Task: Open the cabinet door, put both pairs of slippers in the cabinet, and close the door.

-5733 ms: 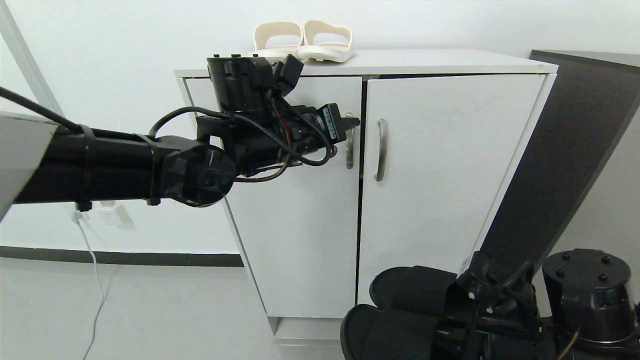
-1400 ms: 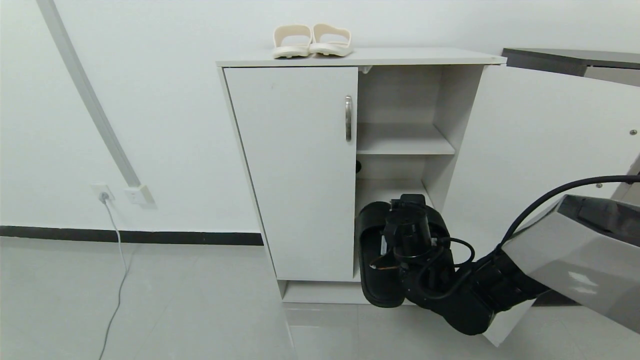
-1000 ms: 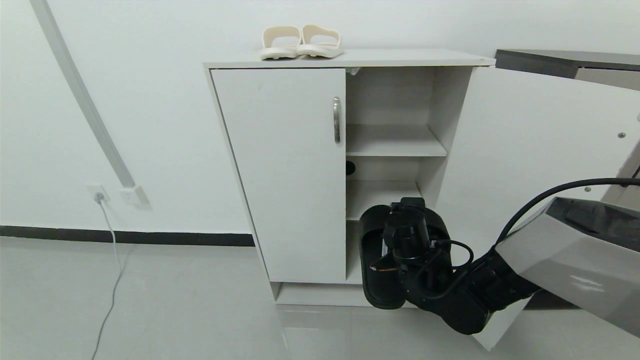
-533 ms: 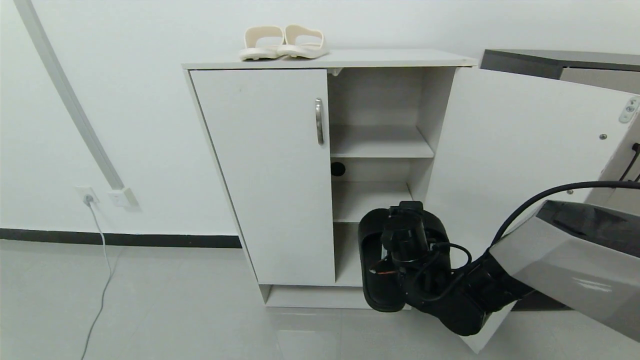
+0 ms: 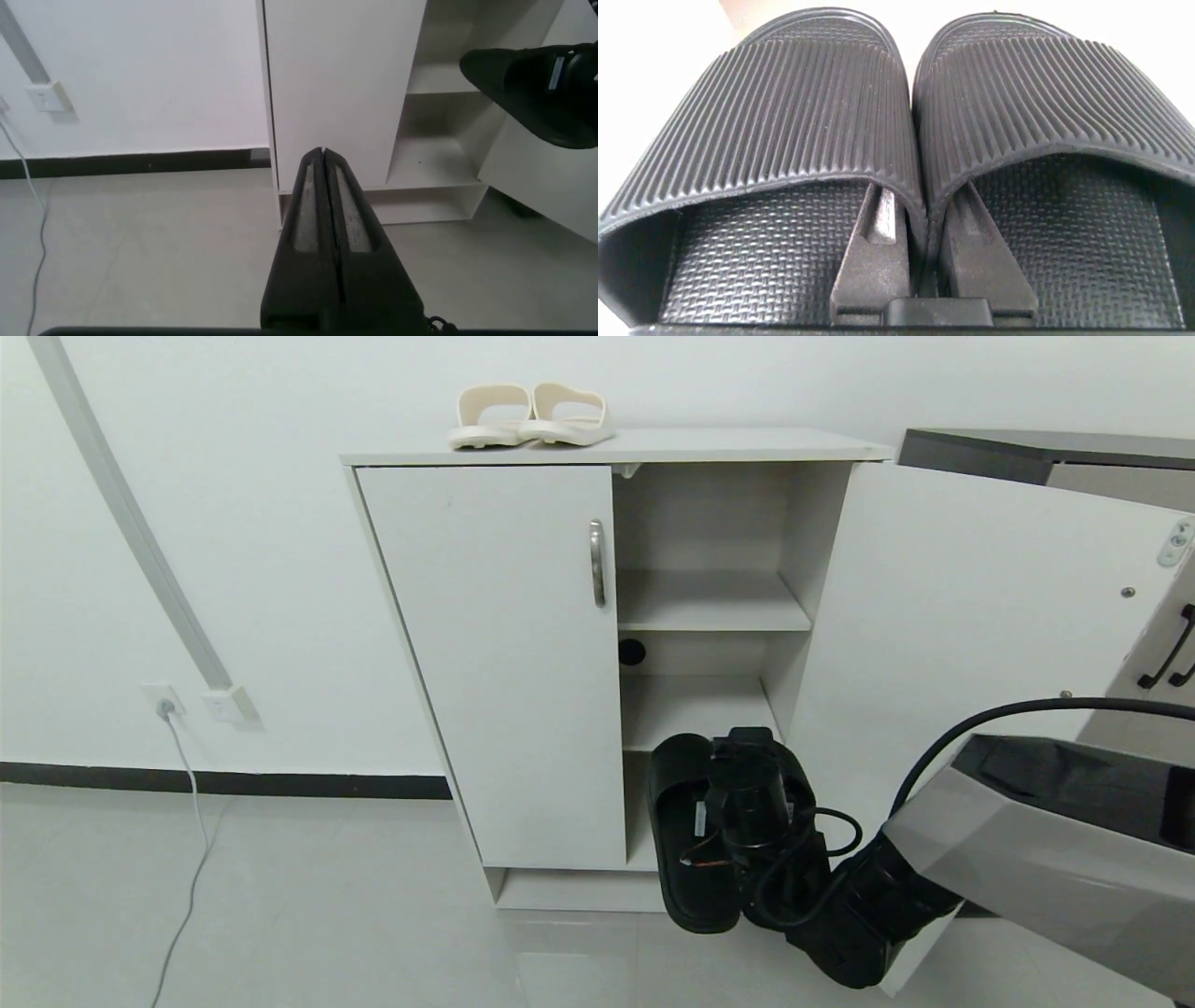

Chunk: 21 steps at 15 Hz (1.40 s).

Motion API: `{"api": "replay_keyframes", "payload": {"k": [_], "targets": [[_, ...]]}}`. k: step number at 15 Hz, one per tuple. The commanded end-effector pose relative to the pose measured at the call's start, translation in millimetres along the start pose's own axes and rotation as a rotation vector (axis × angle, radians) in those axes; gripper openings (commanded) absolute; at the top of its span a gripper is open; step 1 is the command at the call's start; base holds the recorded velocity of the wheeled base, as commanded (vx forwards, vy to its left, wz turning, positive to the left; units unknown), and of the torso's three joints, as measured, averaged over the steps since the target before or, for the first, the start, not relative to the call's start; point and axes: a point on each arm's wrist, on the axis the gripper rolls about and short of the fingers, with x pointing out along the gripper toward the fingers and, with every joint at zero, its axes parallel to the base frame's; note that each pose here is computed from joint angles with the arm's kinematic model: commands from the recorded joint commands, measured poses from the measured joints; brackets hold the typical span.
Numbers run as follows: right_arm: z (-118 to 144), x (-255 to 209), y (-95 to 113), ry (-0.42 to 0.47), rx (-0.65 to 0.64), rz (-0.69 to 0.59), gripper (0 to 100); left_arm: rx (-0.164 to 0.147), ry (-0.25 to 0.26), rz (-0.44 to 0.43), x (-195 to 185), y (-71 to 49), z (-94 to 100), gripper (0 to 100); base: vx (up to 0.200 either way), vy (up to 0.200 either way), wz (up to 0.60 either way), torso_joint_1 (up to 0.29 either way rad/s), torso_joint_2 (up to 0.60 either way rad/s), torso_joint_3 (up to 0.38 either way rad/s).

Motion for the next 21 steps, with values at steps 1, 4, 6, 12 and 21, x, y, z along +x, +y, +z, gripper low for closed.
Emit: {"api": "replay_keyframes", "payload": {"k": [1, 4, 6, 12, 21], "targets": [[-9, 1, -2, 0.018, -0.013, 0.009, 0, 0.000, 0.002, 0.000, 0, 0.0, 0.0, 0, 0.000, 0.000, 0.00, 0.000, 0.00, 0.000], [-21, 6, -3, 0.042, -0.030, 0.017, 0, -0.001, 0.002, 0.000, 0, 0.0, 0.0, 0, 0.000, 0.000, 0.00, 0.000, 0.00, 0.000], [-23, 7, -3, 0.047, -0.035, 0.014, 0, 0.000, 0.002, 0.000, 0, 0.0, 0.0, 0, 0.000, 0.000, 0.00, 0.000, 0.00, 0.000], [-29, 11, -2, 0.054, -0.040, 0.010, 0, 0.000, 0.002, 0.000, 0, 0.0, 0.0, 0, 0.000, 0.000, 0.00, 0.003, 0.00, -0.091], [-34, 15, 1, 0.048, -0.040, -0.002, 0, -0.001, 0.002, 0.000, 0, 0.0, 0.0, 0, 0.000, 0.000, 0.00, 0.005, 0.00, -0.188]]}}
